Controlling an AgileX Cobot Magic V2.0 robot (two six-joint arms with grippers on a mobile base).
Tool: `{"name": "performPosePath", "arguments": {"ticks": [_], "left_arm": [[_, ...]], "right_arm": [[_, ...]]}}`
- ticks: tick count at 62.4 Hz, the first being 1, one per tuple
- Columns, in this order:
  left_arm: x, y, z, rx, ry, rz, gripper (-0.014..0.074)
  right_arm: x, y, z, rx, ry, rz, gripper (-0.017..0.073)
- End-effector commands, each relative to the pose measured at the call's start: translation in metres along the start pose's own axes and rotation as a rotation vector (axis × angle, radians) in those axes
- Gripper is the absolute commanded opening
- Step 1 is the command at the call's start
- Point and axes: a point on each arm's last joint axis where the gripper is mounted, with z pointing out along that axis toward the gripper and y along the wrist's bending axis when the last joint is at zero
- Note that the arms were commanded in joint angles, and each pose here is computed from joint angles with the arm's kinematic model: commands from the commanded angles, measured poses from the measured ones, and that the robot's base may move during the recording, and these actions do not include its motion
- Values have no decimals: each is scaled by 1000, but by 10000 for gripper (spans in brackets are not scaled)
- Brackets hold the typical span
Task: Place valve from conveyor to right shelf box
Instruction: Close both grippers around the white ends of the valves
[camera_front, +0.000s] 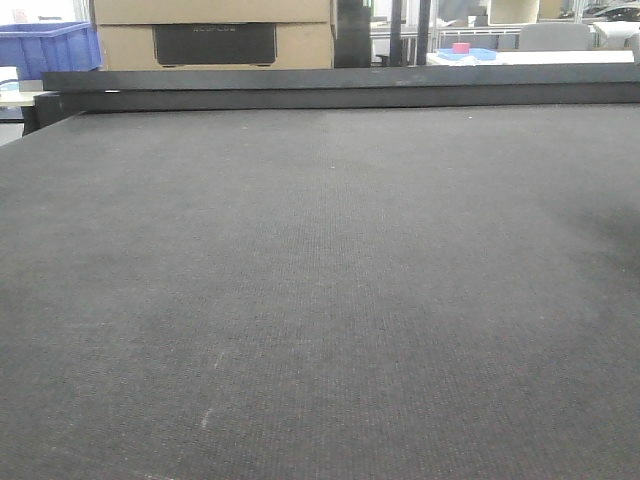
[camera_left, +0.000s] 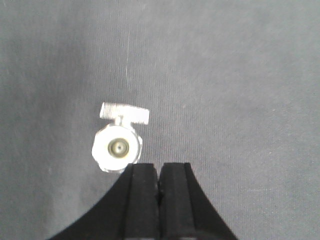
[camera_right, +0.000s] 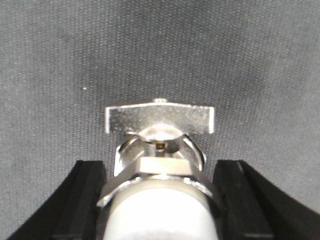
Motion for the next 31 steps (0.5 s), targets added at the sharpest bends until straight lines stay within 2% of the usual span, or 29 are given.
{"name": "performPosePath", "arguments": {"ticks": [1, 4, 9, 14, 20, 28, 31], "left_arm": [[-2, 6, 8, -4, 72, -61, -111], [-3, 11, 11, -17, 129, -76, -111], [-10, 18, 20, -22, 207, -4, -111], [-19, 21, 24, -17, 224, 66, -111], [-28, 21, 30, -13, 226, 107, -111], [-32, 21, 37, -3, 229, 193, -105], [-33, 21, 40, -1, 235, 201, -81]], "right_arm": [[-1, -1, -2, 13, -6, -14, -162], [-1, -1, -2, 13, -6, -14, -162], [-2, -1, -2, 13, -19, -13, -162], [-4, 0, -2, 8, -38, -9, -162], [-6, 0, -2, 6, -56, -7, -162], [-6, 0, -2, 3, -67, -5, -162], [-7, 0, -2, 4, -72, -5, -162]]}}
